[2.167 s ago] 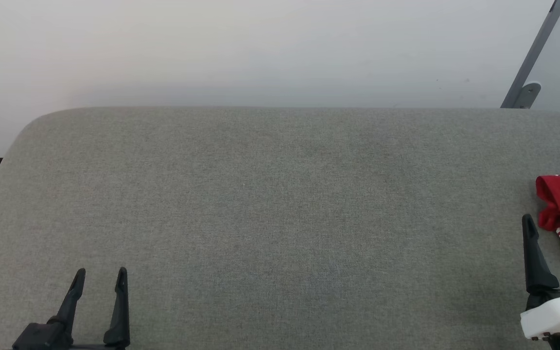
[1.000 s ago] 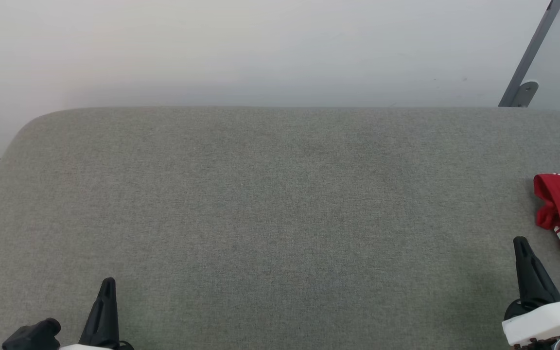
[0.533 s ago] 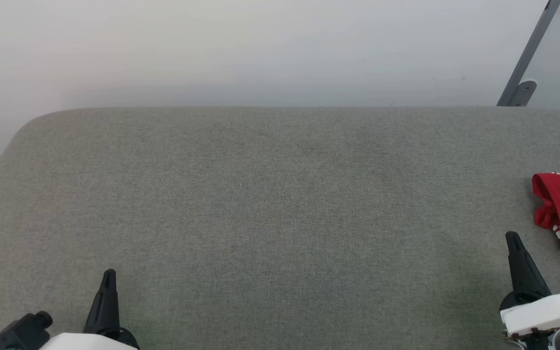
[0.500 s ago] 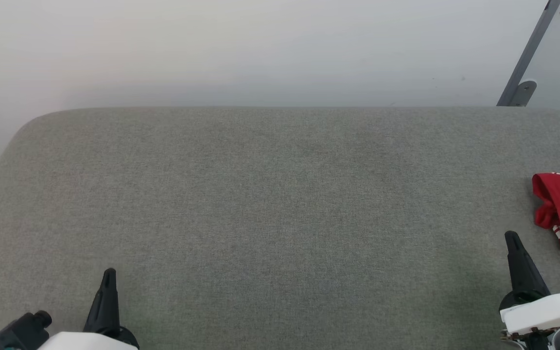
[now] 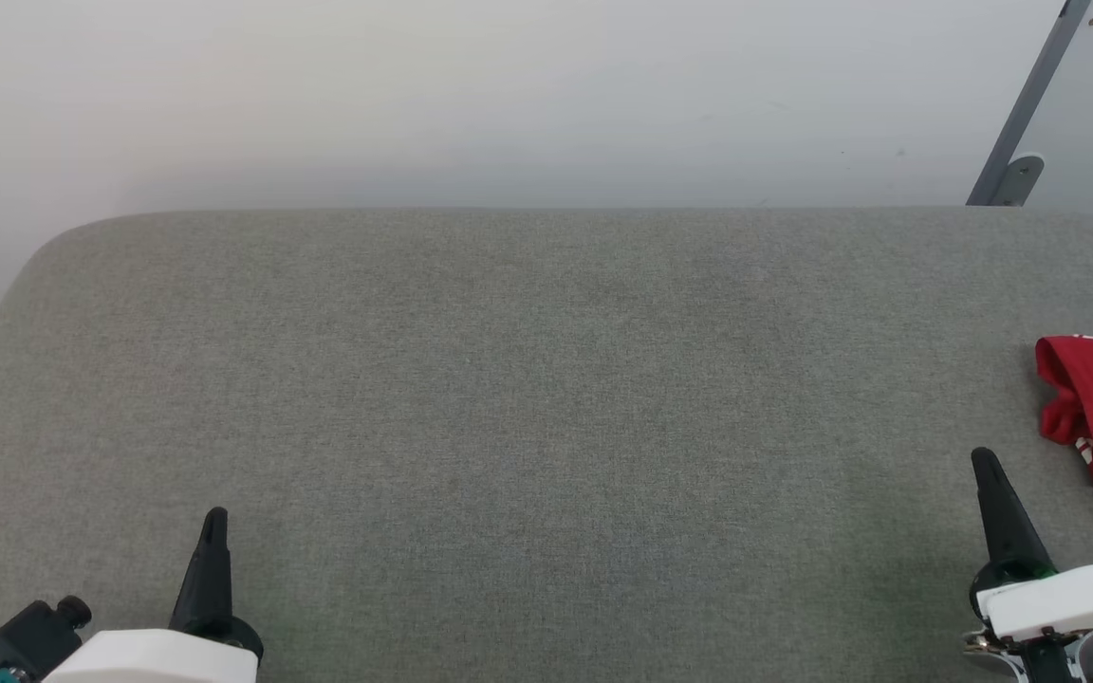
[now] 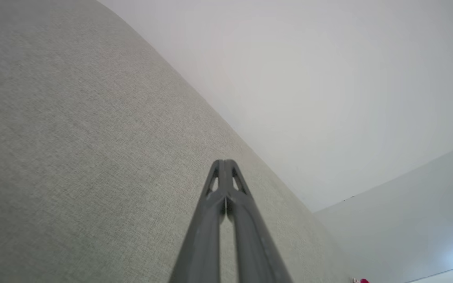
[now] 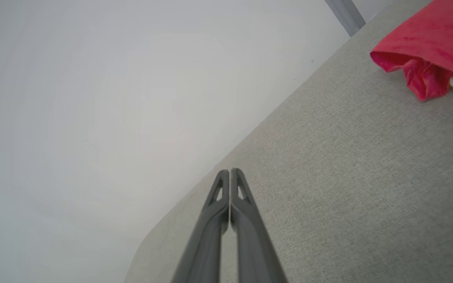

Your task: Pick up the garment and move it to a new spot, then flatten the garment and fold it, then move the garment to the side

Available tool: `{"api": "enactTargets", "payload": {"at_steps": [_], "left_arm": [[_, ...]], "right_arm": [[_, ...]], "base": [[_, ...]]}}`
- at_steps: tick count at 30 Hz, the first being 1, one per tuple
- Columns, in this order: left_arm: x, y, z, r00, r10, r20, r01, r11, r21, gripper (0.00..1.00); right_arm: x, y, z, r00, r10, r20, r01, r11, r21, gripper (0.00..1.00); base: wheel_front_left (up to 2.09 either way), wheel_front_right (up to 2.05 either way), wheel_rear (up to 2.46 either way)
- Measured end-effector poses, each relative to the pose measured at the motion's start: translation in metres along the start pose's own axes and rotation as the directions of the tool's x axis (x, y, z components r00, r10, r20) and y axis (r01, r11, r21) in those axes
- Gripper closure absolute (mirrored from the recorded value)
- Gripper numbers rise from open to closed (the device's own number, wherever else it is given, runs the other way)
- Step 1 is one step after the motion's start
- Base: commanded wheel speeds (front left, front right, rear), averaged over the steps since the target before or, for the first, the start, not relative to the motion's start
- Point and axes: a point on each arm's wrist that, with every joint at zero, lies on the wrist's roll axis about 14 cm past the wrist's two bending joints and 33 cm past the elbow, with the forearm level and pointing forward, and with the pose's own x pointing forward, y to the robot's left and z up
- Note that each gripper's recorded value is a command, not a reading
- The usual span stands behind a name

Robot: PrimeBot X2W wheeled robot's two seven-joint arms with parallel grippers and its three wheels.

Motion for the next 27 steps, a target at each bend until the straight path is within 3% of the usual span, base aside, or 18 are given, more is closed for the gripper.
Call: {"api": "enactTargets", "payload": {"at_steps": [15, 27], "left_arm": [[0.009, -0.006, 0.000, 1.000, -0.008, -0.008, 0.006, 0.985, -0.173, 1.00], [0.014, -0.012, -0.001, 1.000, -0.020, -0.017, 0.015, 0.954, -0.299, 1.00]], "right_arm": [[0.005, 0.004, -0.002, 1.000, 0.009, 0.001, -0.009, 0.986, 0.166, 1.00], [0.008, 0.005, -0.004, 1.000, 0.013, 0.002, -0.013, 0.959, 0.282, 1.00]], "base": [[0.00, 0.00, 0.00], [0.00, 0.00, 0.00]]}}
